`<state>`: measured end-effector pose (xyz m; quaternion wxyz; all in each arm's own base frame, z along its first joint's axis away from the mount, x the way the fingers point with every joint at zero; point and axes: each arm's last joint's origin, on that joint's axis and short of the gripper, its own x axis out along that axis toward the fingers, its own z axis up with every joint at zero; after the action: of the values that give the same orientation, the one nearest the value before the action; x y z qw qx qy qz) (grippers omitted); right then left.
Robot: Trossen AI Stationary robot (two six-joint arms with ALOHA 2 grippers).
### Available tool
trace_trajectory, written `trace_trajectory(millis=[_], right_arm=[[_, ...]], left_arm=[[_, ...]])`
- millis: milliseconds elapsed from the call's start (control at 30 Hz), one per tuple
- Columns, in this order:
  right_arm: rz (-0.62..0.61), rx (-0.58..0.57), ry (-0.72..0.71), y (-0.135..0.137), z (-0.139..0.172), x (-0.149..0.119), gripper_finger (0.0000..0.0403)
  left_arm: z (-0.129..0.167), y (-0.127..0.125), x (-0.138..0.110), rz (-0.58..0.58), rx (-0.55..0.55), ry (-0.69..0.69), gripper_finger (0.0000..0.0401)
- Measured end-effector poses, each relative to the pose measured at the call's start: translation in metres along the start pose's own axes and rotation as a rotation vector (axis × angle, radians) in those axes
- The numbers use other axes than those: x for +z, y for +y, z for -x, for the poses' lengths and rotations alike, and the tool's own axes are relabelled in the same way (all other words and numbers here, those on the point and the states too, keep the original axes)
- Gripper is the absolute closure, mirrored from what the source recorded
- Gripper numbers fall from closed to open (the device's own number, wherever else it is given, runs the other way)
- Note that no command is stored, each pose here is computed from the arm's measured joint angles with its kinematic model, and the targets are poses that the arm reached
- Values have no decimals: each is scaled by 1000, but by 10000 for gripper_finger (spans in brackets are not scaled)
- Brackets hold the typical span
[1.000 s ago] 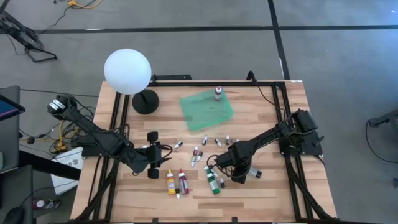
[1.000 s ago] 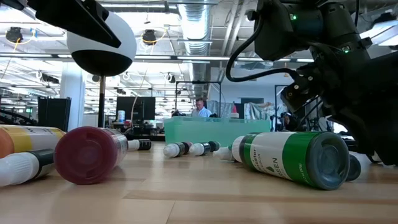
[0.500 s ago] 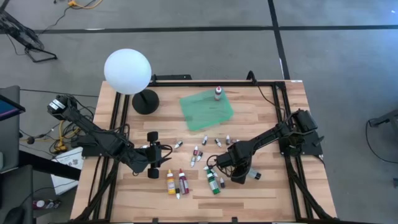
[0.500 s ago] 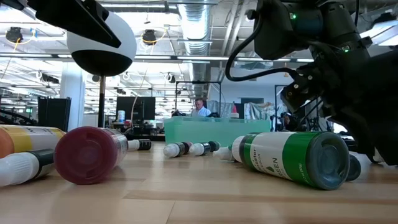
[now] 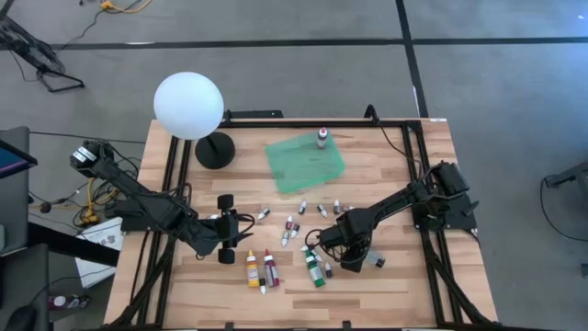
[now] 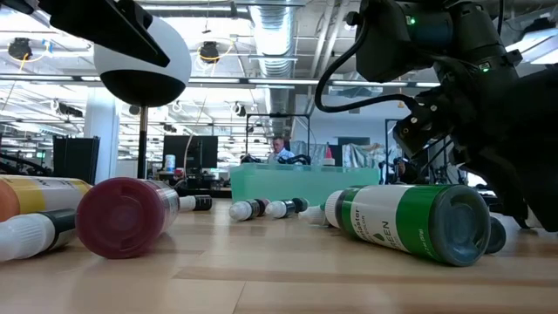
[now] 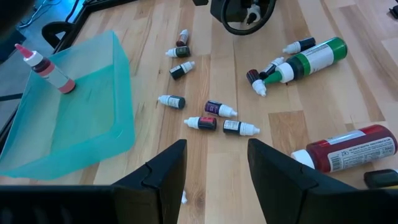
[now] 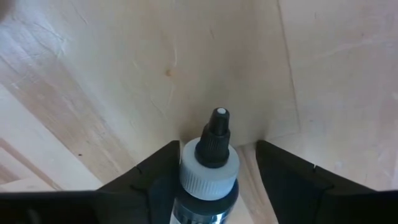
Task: Pick & Place food coloring
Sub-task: Put the black food coloring bottle into the green bin
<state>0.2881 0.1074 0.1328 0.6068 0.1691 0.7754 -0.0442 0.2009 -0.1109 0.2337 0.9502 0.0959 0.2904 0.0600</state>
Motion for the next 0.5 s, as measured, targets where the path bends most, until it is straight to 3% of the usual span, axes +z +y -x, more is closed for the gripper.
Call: trace_trajectory(millis=[500], right_arm=[[-2, -10, 0, -1, 0, 0, 271]], left_arm=[[0, 0, 0, 0, 0, 0, 236]])
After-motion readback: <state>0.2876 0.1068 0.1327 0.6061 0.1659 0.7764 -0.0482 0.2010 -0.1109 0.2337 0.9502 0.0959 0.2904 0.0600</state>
